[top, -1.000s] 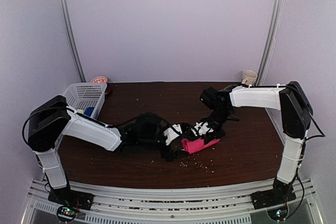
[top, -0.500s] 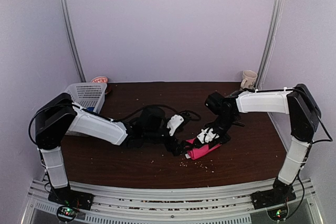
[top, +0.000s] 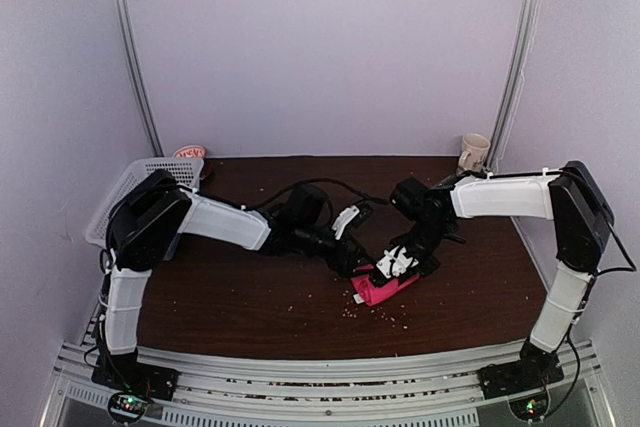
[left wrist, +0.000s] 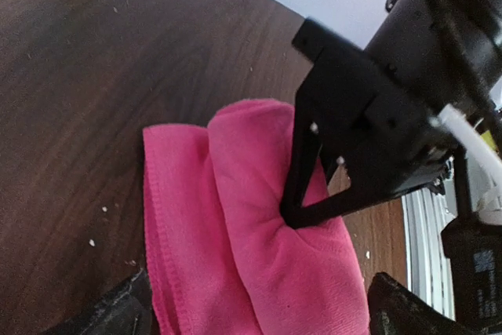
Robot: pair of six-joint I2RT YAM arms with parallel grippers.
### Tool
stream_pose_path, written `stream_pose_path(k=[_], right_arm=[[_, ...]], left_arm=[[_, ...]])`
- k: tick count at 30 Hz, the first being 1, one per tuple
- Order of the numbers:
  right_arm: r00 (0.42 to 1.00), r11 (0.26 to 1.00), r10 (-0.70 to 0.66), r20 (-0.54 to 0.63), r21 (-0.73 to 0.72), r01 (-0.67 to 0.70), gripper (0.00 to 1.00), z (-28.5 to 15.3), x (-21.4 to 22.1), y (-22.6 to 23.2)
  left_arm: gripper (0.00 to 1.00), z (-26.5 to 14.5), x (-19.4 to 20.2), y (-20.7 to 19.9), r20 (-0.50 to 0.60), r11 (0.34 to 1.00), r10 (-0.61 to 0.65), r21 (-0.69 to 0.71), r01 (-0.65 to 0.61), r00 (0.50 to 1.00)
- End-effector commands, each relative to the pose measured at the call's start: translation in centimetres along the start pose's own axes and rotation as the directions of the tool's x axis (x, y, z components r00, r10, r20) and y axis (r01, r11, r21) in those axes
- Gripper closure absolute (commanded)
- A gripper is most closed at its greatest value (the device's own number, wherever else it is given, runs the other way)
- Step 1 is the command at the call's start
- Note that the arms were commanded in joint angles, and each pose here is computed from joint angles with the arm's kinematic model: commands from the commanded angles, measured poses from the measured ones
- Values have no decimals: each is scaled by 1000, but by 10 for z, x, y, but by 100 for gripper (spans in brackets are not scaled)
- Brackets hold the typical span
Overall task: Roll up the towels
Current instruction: Roll the towel at the center of the board.
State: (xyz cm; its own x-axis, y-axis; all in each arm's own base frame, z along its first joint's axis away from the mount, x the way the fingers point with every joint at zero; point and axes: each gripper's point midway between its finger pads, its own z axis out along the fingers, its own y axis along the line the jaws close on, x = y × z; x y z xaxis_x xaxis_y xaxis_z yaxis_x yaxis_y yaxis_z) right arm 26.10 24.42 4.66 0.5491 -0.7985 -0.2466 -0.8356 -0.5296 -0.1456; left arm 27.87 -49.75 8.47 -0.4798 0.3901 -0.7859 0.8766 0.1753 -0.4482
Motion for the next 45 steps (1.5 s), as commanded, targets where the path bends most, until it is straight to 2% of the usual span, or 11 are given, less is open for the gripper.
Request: stream_pose_path(k=[1,10,22,36,45], right_arm=[[998,1000,-14,-57,-26,12,87,3,10,9],[997,1000,-25,-78,-20,24,86,3,14,3],[994,999,-28,-110,-23,26,86,2,17,-5],[989,999,-16,-149,-32,11,85,3,20,-12],[991,992,25,-131,-121,-41,85,4,15,-11]], left_arm=[[2,3,10,0,-69,988,-94,116,102,993],[3,19,35,-1,-185,955,-169,211,207,968],[8,29,33,-2,-215,922,-227,265,281,950],[12,40,29,-5,-256,934,-211,231,272,943],[15,43,30,-2,-274,957,-176,179,230,946]])
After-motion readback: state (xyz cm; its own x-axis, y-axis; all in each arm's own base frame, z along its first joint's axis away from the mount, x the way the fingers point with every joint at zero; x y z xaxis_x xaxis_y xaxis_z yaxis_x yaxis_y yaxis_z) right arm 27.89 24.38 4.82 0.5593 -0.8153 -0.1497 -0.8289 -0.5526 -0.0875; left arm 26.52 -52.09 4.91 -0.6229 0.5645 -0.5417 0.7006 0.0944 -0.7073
